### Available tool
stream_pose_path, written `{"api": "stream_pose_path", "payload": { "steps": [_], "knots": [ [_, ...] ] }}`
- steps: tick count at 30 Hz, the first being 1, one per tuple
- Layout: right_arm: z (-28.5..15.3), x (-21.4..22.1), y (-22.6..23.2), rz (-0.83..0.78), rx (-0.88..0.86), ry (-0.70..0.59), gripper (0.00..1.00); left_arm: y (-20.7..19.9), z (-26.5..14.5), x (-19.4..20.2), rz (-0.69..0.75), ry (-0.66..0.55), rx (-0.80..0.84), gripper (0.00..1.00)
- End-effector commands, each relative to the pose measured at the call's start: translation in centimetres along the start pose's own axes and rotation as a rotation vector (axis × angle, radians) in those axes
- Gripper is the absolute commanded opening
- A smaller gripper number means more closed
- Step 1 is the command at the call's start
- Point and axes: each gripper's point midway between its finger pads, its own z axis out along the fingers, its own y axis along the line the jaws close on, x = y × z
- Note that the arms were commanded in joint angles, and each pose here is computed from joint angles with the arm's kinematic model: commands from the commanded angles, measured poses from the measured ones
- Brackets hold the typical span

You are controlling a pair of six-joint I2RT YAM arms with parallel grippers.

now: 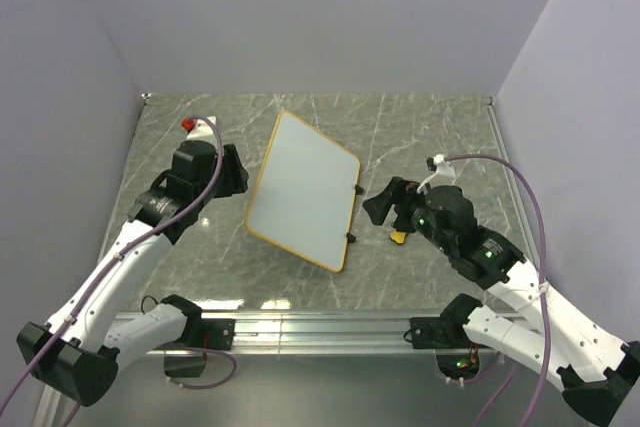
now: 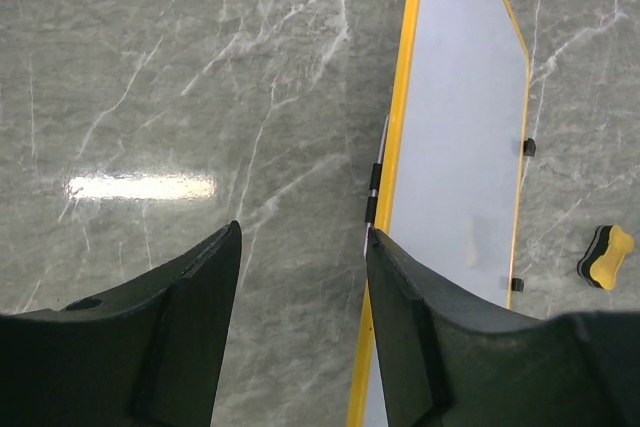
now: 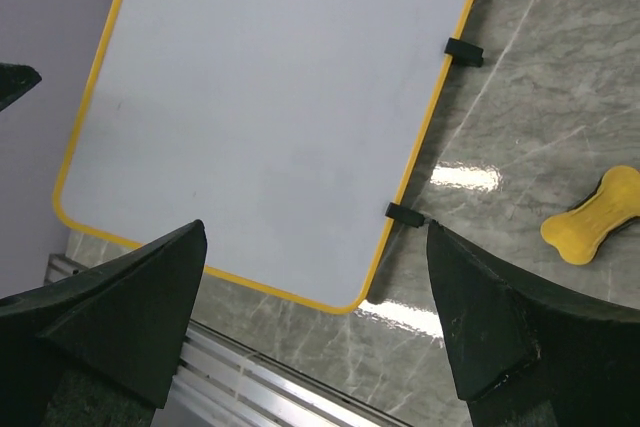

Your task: Erase the whiteboard

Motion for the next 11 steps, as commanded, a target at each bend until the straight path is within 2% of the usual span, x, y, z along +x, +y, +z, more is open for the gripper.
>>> {"api": "stream_pose_path", "payload": {
  "steps": [1, 11],
  "knots": [
    [-0.2, -0.4, -0.5, -0.016, 0.029, -0.017, 0.97, -0.3, -0.6, -1.5, -0.034, -0.071, 0.012, 0.58],
    [0.1, -1.5, -0.5, -0.038, 0.060, -0.041, 0.94, -0.2, -0.3, -1.8, -0.025, -0.073, -0.001, 0.60]
  ]
}}
